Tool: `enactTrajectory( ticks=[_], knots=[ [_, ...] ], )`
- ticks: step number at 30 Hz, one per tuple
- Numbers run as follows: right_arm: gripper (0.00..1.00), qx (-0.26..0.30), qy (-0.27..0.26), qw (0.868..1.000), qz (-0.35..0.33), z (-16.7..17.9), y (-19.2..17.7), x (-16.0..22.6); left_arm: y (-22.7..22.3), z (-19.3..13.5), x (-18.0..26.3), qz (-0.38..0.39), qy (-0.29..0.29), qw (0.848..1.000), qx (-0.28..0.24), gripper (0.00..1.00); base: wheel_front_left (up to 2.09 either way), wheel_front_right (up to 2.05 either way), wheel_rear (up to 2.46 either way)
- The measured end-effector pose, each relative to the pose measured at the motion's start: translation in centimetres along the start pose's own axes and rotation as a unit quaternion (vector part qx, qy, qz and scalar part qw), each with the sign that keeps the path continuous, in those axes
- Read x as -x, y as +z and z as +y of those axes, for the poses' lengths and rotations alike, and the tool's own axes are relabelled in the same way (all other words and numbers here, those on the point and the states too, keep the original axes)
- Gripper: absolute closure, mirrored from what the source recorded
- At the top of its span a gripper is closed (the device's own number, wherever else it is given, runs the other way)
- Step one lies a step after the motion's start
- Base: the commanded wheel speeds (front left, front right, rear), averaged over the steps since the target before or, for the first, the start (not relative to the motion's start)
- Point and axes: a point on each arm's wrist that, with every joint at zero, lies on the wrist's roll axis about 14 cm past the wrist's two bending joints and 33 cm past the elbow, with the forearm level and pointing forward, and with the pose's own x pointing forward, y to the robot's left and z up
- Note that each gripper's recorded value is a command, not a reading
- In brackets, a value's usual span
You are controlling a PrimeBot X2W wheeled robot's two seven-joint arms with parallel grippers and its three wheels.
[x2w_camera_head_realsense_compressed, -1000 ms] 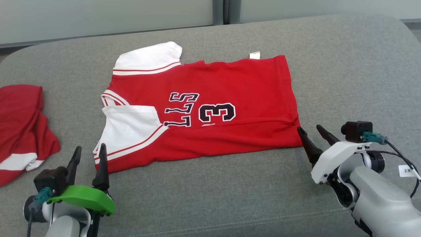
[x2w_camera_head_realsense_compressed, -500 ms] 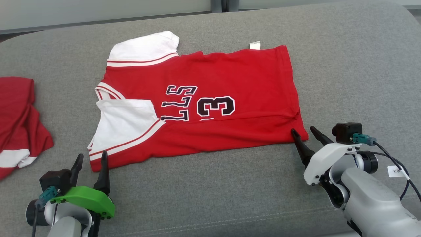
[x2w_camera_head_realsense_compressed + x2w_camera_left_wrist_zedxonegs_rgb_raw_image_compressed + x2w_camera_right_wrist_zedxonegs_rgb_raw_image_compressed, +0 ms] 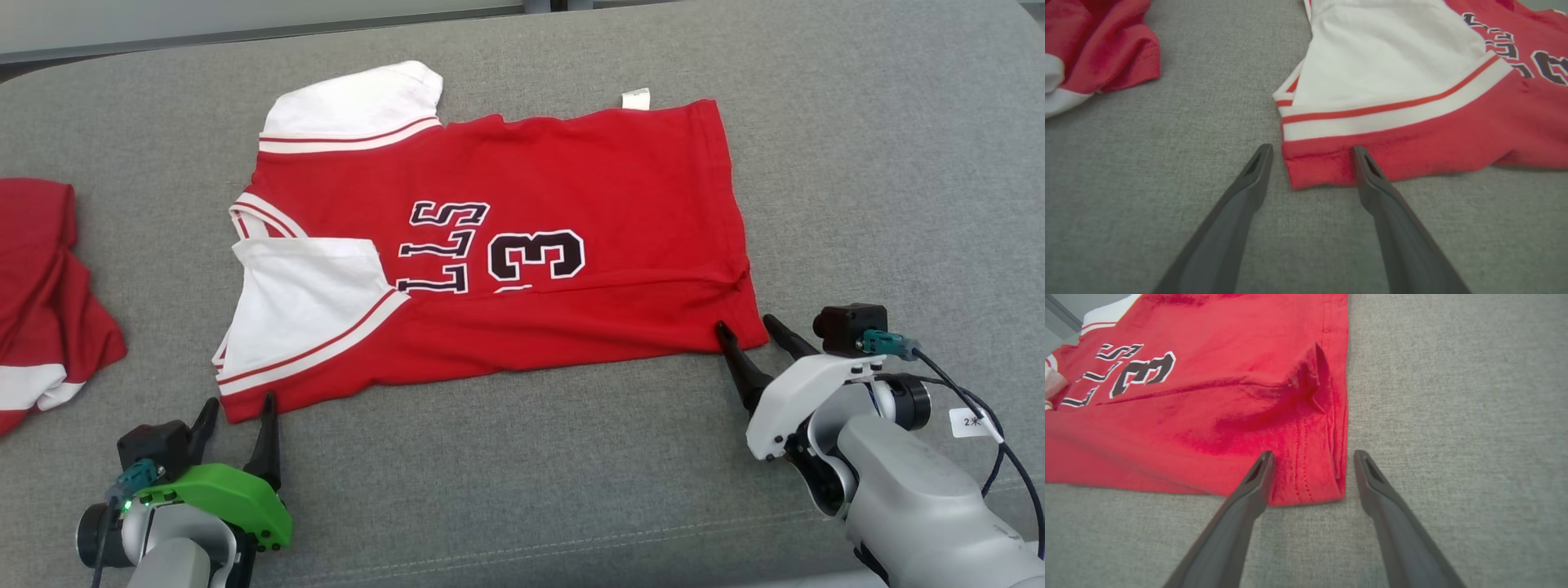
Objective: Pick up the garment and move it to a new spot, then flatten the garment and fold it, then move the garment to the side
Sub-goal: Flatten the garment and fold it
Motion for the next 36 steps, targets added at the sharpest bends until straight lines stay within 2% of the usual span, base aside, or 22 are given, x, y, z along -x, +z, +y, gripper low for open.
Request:
enactTrajectory(
  ticks=[1,2,3,15,25,36],
  knots=[
    [0.93,0.002,0.001,1.0,0.002,0.0,-0.1,0.0,-0.3,0.1,0.0,0.005,0.001,1.0,-0.001,0.59,0.0,0.0,0.0],
    [1.0,0.004,0.001,1.0,0.003,0.0,-0.1,-0.1,-0.4,0.2,0.0,0.008,0.003,1.0,-0.001,0.75,0.0,0.0,0.0],
    [1.0,0.005,0.001,1.0,0.003,0.0,-0.1,-0.1,-0.5,0.3,0.0,0.01,0.004,1.0,-0.001,1.0,0.0,0.0,0.0],
    [1.0,-0.002,0.002,1.0,-0.009,0.2,0.8,0.1,-0.2,0.3,0.5,0.005,0.004,1.0,0.007,1.0,0.0,0.0,0.0],
    [1.0,-0.033,-0.002,0.999,-0.02,0.1,0.0,3.6,-0.1,0.5,3.9,-0.017,0.008,1.0,0.014,1.0,0.0,0.0,0.0],
    [1.0,-0.05,-0.013,0.999,-0.008,-0.7,-1.6,7.1,-2.3,-1.0,7.6,-0.013,0.007,1.0,0.023,1.0,0.0,0.0,0.0]
  ],
)
